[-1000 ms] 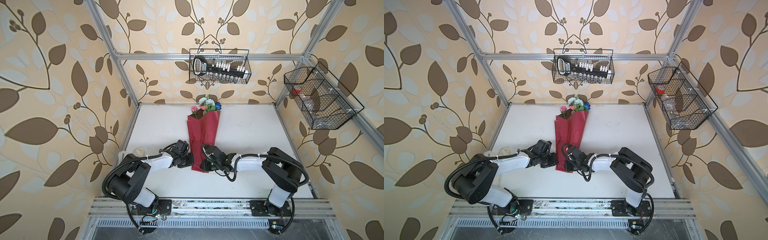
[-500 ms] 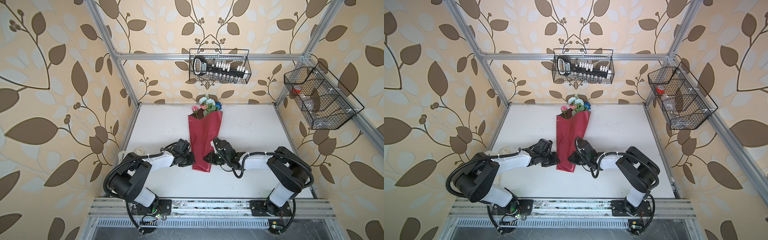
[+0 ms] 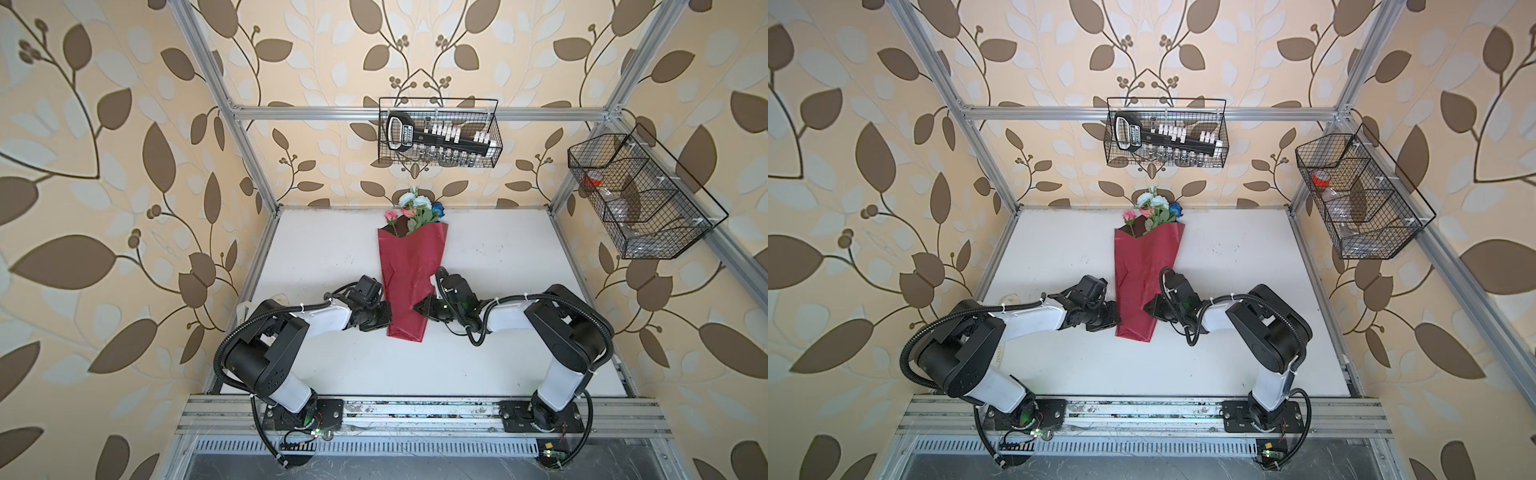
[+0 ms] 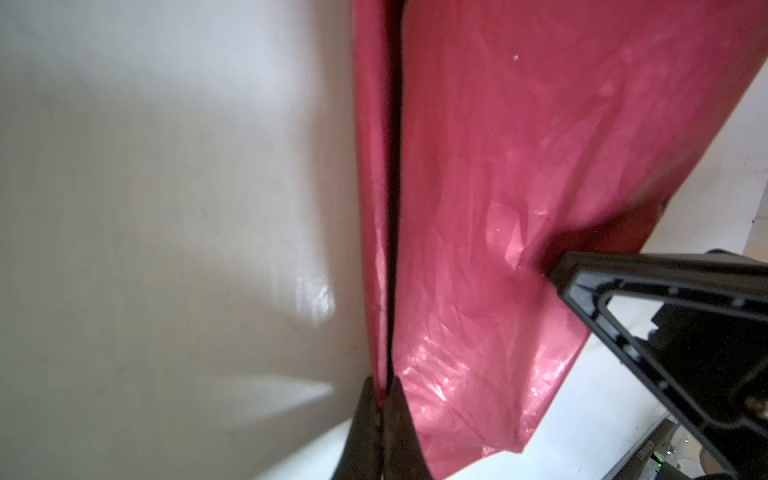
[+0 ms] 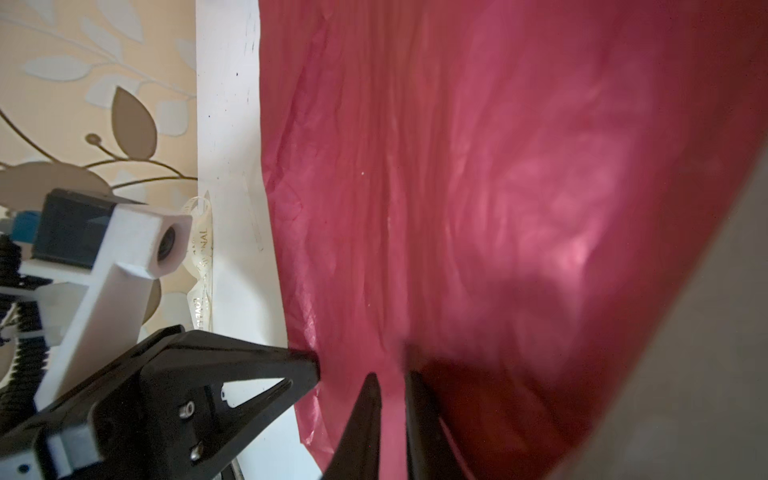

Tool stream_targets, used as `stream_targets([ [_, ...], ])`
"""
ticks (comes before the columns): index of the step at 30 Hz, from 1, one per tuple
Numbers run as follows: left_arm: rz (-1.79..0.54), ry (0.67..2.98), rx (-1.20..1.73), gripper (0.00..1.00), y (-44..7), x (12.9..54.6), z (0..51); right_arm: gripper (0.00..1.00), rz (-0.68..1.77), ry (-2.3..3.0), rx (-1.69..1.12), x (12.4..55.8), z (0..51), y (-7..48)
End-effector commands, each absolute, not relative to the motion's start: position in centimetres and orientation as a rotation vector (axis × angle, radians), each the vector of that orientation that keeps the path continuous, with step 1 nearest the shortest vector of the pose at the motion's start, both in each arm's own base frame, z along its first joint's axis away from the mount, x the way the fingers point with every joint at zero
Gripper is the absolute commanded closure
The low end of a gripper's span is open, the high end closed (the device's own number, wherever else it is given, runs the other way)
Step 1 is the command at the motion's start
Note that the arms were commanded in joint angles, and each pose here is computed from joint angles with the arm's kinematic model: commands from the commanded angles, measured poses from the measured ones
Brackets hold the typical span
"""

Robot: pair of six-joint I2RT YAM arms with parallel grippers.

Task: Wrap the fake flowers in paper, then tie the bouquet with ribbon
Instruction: 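Release the narrow end with the right gripper and move it to the cone's flower end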

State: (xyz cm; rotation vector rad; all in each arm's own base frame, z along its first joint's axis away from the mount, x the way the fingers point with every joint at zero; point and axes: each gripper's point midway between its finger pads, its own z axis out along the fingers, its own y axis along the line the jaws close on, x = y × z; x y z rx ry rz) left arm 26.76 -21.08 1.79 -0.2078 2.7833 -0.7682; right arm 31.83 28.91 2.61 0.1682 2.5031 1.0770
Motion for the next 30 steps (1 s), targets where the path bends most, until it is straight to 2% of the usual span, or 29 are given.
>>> stream_targets([
  [1, -0.493, 3.000, -0.298, 1.00, -17.2, 22.5, -2.9, 0.85, 1.100, 2.491, 0.134, 32.5, 2.2, 28.9],
  [30, -0.475, 3.037, -0.286, 1.00, -17.1, 22.0, -3.4, 0.86, 1.070, 2.331, 0.455, 47.8, 0.9, 20.7],
])
